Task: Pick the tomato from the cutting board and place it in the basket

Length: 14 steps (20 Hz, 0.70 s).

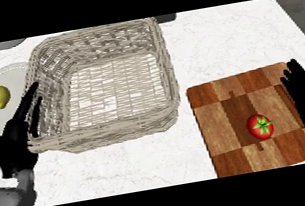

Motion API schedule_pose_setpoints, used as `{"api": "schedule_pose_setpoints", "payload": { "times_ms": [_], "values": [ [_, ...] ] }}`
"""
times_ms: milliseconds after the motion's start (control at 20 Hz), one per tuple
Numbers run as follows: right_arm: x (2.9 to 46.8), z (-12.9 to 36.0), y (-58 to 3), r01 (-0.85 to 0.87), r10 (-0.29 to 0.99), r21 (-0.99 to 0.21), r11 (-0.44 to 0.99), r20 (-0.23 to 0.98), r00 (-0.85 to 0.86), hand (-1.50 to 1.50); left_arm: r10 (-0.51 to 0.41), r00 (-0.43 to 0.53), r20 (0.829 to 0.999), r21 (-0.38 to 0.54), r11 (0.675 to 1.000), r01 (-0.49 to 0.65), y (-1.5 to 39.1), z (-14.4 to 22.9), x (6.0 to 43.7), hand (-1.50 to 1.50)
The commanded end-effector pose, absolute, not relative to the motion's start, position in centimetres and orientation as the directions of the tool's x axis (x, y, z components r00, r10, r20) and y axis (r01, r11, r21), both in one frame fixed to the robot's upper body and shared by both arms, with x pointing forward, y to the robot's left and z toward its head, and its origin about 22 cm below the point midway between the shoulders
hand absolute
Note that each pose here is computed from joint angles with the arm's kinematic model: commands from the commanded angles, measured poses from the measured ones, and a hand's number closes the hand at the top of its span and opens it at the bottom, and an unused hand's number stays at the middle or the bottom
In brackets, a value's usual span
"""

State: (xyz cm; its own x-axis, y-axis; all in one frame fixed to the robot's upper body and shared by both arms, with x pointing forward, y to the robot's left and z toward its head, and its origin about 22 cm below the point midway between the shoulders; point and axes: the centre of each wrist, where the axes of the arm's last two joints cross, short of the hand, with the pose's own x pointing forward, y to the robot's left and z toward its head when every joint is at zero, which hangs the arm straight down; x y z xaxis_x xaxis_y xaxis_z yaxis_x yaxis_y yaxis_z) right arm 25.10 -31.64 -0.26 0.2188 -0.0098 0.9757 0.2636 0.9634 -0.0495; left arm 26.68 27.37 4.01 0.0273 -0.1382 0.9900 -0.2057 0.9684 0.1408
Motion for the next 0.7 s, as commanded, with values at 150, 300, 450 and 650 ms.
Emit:
{"api": "schedule_pose_setpoints", "payload": {
  "times_ms": [150,300,450,650],
  "values": [
    [29.1,7.0,-27.7,-0.158,-0.094,0.073,0.985,0.987,-0.129,1.50,-0.068,0.326,0.943,0.113,0.986,-0.122,27.2,-0.9,23.7,0.00],
    [29.2,10.2,-23.1,-0.512,-0.063,-0.113,0.851,0.947,-0.314,1.50,-0.050,0.398,0.916,0.089,0.993,-0.080,27.1,-2.2,22.9,0.00],
    [27.2,8.3,-20.7,-0.623,-0.130,-0.086,0.777,0.947,-0.293,1.50,-0.071,0.460,0.885,0.118,0.990,-0.074,28.0,-3.6,21.6,0.00],
    [26.0,7.5,-20.5,-0.540,0.064,-0.258,0.801,0.934,-0.352,-1.50,-0.072,0.478,0.875,0.132,0.987,-0.092,29.6,-3.8,20.2,0.00]
  ]
}}
